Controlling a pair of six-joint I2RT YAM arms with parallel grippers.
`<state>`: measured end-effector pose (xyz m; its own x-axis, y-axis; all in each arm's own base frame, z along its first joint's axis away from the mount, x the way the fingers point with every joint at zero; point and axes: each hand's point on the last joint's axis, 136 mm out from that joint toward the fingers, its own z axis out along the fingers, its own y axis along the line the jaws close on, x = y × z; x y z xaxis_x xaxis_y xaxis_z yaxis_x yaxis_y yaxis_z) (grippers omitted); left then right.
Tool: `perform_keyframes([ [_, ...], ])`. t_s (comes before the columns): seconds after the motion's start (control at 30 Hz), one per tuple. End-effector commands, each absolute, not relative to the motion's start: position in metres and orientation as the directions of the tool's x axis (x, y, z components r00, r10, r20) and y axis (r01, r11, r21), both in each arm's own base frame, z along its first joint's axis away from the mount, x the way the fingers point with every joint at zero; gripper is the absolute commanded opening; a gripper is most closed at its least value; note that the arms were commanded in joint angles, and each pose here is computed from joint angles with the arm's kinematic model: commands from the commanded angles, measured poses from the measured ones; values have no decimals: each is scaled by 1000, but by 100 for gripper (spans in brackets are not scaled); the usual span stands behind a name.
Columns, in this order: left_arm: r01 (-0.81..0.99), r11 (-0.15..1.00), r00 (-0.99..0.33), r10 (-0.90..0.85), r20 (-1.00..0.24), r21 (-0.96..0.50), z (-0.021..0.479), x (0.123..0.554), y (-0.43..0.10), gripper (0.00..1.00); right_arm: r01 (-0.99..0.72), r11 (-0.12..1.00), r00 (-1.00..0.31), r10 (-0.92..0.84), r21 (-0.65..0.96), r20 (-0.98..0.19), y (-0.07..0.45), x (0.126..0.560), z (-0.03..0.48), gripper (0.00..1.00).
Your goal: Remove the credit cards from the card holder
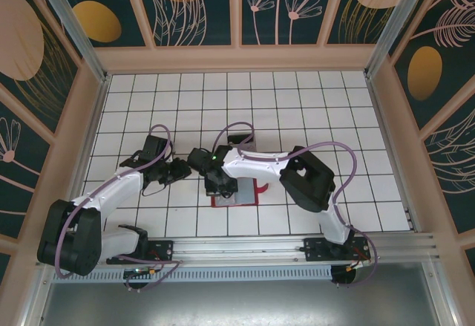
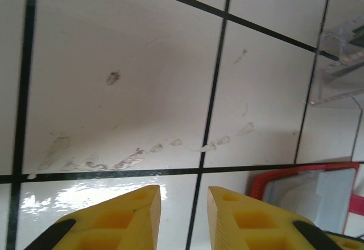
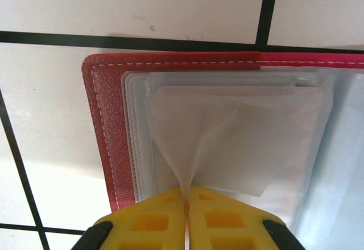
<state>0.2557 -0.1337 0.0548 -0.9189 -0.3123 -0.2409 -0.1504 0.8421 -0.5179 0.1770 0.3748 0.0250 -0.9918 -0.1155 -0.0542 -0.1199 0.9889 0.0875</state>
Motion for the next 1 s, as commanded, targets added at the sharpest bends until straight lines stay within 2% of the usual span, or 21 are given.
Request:
perform_keyframes([
  [0.0, -95, 816, -928, -280, -244, -571, 60, 254, -143, 28, -107, 992, -992, -102, 68, -76, 363, 179, 34, 6],
  [0.2, -53, 800, -941, -240, -237, -597, 66, 250, -160, 28, -101, 990, -991, -91, 96, -103, 365, 182, 49, 2],
  [0.6, -10, 765, -978, -141, -152, -644, 55, 226, -208, 27, -56, 978, -991, -29, 201, -134, 358, 183, 69, 3],
  [0.97, 18, 740, -994, -62, -95, -672, 49, 204, -242, 27, -42, 975, -990, -11, 220, -141, 350, 181, 70, 4],
])
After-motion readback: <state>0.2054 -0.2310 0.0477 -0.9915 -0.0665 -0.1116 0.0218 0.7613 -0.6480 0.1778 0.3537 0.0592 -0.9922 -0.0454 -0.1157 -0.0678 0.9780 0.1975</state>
